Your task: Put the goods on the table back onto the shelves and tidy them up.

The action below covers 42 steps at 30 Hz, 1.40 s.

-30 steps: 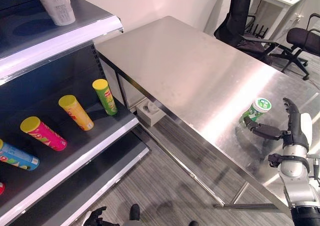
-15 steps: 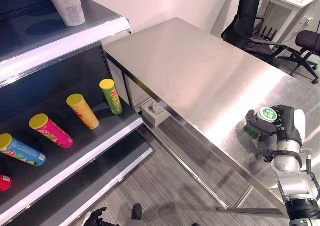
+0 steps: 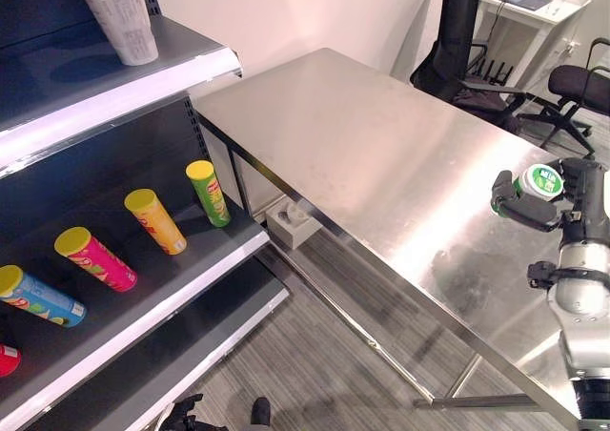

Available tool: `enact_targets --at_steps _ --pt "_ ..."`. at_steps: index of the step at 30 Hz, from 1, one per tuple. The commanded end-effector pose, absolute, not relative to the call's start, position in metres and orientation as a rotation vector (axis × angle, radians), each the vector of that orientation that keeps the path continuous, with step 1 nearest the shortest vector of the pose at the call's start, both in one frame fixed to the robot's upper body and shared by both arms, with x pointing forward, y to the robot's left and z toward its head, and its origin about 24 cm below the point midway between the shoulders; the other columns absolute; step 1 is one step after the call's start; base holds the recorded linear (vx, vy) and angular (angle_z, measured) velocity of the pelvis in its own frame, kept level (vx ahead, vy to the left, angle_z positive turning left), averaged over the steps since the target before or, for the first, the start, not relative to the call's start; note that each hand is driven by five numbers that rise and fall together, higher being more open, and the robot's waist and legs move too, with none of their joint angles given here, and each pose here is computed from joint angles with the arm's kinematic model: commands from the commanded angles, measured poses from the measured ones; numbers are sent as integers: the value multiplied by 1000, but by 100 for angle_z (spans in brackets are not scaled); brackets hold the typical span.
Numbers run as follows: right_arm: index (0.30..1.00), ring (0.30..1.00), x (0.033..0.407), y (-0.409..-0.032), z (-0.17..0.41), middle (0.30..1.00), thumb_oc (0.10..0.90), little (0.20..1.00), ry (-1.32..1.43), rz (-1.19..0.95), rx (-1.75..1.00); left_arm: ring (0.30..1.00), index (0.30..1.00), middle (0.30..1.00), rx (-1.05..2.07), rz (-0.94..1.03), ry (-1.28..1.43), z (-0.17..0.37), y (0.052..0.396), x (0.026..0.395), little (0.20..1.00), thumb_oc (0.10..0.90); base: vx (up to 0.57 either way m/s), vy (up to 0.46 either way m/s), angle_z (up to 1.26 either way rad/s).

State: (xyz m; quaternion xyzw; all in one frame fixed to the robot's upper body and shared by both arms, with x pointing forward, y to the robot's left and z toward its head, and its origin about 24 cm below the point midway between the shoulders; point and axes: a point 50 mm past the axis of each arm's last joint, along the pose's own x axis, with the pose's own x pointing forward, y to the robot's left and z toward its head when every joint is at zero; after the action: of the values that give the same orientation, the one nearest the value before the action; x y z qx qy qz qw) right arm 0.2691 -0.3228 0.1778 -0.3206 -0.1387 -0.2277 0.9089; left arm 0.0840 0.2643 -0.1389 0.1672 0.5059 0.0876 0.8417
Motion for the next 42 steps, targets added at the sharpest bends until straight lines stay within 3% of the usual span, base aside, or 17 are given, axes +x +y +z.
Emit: enact_targets --at_steps 1,4,9,15,29,35,42 --pt "300 300 271 -285 278 300 400 300 -761 -279 -581 900 900 900 374 183 1006 -129 278 102 900 800 -140 -265 14" --pt "300 300 275 -249 314 300 400 300 -898 -8 -453 900 900 900 356 152 1033 -133 275 93 900 800 -132 -259 58" --pt "300 300 274 -228 345 300 400 300 -969 125 -453 900 900 900 373 136 1013 -130 277 102 900 800 -141 -85 81" --pt "300 300 277 -215 362 300 400 300 -972 184 -496 900 900 900 427 102 1044 -133 278 100 900 800 -153 149 70" --pt "300 300 277 -203 358 300 400 300 -1016 269 -260 900 900 900 511 108 1001 -122 293 120 900 800 28 210 61" --pt "300 300 276 -196 360 300 400 300 -1030 283 -307 900 900 900 460 101 1094 -136 283 90 900 800 122 -158 55" --pt "300 300 292 -196 353 300 400 300 -933 299 -330 900 900 900 444 91 1127 -142 275 80 900 800 19 -27 9"
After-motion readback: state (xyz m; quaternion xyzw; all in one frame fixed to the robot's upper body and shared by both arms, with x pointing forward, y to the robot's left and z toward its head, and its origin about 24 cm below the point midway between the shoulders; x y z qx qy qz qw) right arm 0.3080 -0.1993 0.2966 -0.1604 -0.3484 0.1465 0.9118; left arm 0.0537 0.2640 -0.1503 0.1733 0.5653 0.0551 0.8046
